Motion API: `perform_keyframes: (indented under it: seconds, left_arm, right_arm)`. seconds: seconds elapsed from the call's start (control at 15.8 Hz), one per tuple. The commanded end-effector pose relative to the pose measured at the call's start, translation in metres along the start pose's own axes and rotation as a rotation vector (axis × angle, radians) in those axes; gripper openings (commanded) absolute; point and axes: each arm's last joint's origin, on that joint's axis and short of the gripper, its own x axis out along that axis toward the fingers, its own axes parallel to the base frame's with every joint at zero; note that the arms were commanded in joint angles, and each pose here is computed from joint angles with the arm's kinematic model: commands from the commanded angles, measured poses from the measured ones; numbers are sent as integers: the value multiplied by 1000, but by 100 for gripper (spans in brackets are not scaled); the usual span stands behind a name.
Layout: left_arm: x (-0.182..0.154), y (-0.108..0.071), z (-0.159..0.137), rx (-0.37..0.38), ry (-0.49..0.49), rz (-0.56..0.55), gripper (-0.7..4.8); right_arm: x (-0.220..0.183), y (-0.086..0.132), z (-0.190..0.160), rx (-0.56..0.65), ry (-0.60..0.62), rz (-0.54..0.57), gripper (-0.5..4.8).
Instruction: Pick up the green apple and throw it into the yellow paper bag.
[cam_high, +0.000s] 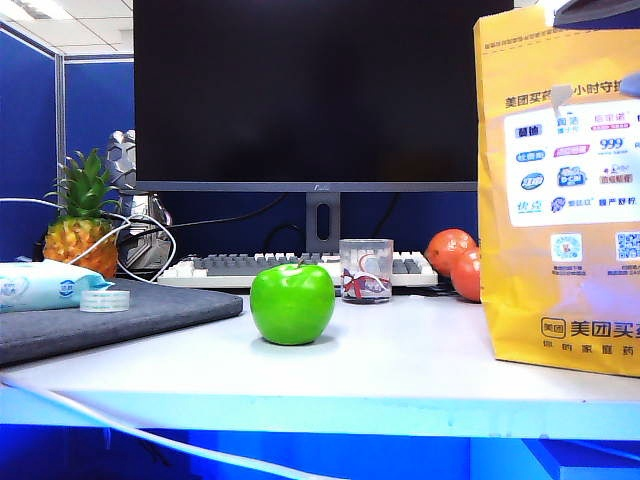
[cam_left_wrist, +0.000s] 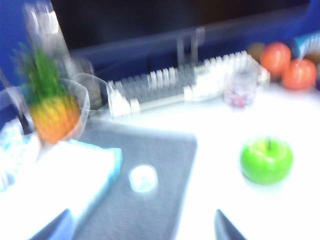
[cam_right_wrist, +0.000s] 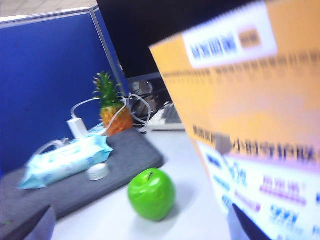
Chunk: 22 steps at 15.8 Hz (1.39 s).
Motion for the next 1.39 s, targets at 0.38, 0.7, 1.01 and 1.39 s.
perform_keyframes:
  seconds: [0.38, 0.7, 1.01, 1.39]
  left_arm:
    - [-1, 0, 2, -51, -11, -18, 371]
    - [-4, -1, -8, -54, -30, -15, 371]
    - [-6, 7, -34, -70, -28, 113, 371]
    - [-8, 13, -48, -80, -35, 222, 371]
  right_arm:
    - [0, 0, -1, 33, 16, -3, 479]
    - [-5, -6, -17, 32, 14, -7, 479]
    - [-12, -6, -19, 33, 28, -14, 479]
    - [-12, -5, -18, 32, 19, -5, 479]
